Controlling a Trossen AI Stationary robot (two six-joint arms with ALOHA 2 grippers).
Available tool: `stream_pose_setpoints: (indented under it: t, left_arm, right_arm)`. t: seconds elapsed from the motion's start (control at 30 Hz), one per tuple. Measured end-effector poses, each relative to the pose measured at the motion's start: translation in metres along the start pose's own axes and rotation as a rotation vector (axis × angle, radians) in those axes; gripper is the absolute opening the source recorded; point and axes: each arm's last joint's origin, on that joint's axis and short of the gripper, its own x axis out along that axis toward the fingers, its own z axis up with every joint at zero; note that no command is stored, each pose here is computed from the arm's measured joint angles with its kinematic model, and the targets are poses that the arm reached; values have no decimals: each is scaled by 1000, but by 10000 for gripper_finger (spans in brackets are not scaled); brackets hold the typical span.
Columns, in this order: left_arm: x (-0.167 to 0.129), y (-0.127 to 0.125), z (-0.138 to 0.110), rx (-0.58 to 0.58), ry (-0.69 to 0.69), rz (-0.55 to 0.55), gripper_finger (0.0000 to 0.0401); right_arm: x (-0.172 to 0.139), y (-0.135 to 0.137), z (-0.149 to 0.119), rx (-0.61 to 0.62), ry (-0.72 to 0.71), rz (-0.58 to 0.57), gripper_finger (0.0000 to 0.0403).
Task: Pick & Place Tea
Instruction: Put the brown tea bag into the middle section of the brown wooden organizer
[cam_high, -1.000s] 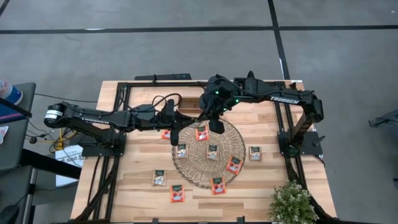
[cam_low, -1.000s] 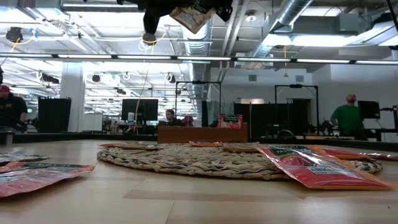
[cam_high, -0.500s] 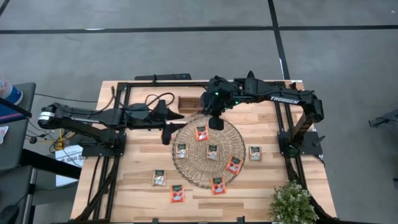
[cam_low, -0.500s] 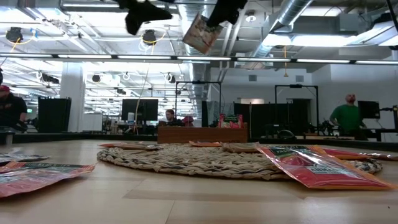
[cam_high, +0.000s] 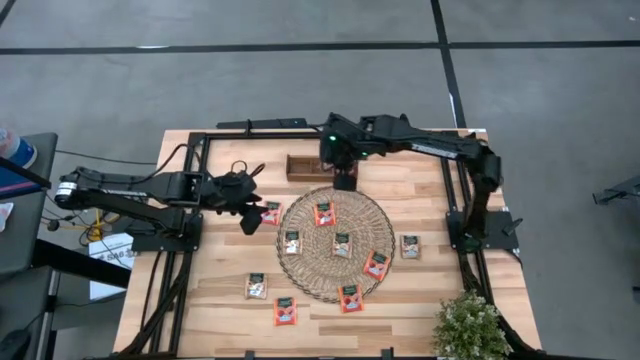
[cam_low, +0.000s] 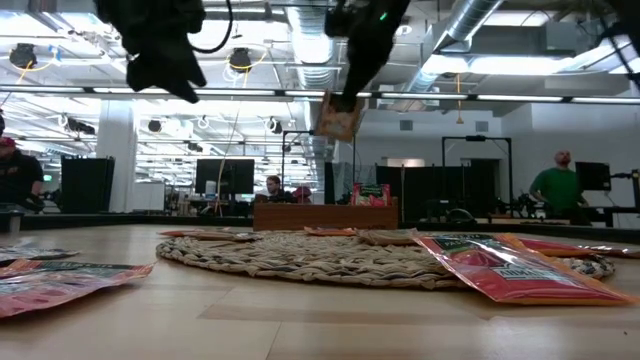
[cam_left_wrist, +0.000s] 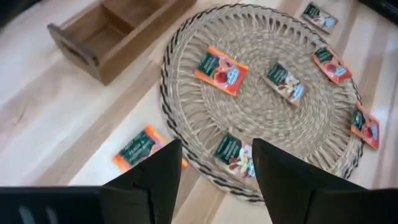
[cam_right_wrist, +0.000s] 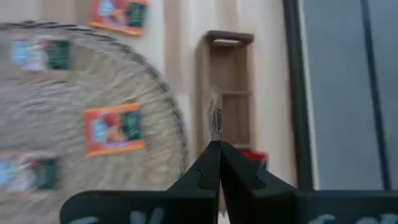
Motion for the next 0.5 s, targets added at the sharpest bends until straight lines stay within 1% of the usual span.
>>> stream_pose_setpoints:
  t: [0.07, 0.13, 0.27, 0.37, 0.43, 0.5]
  left_arm:
    - [2, 0, -1, 30, 17, 10, 188]
    - [1, 2, -3, 36, 32, 31, 188]
    - [1, 6, -4, 42, -12, 114, 188]
    - [0, 12, -9, 36, -41, 161, 188]
    - [0, 17, -15, 27, -58, 160, 188]
    - [0, 22, -22, 15, -99, 134, 188]
  right_arm:
    - [11, -8, 4, -16, 21, -2, 0]
    - [18, -16, 9, -34, 30, -5, 0]
    - [34, -28, 16, -90, 92, -7, 0]
    - [47, -36, 20, -91, 129, 5, 0]
    - [53, -41, 21, -90, 159, 16, 0]
    - [63, -45, 21, -82, 179, 32, 0]
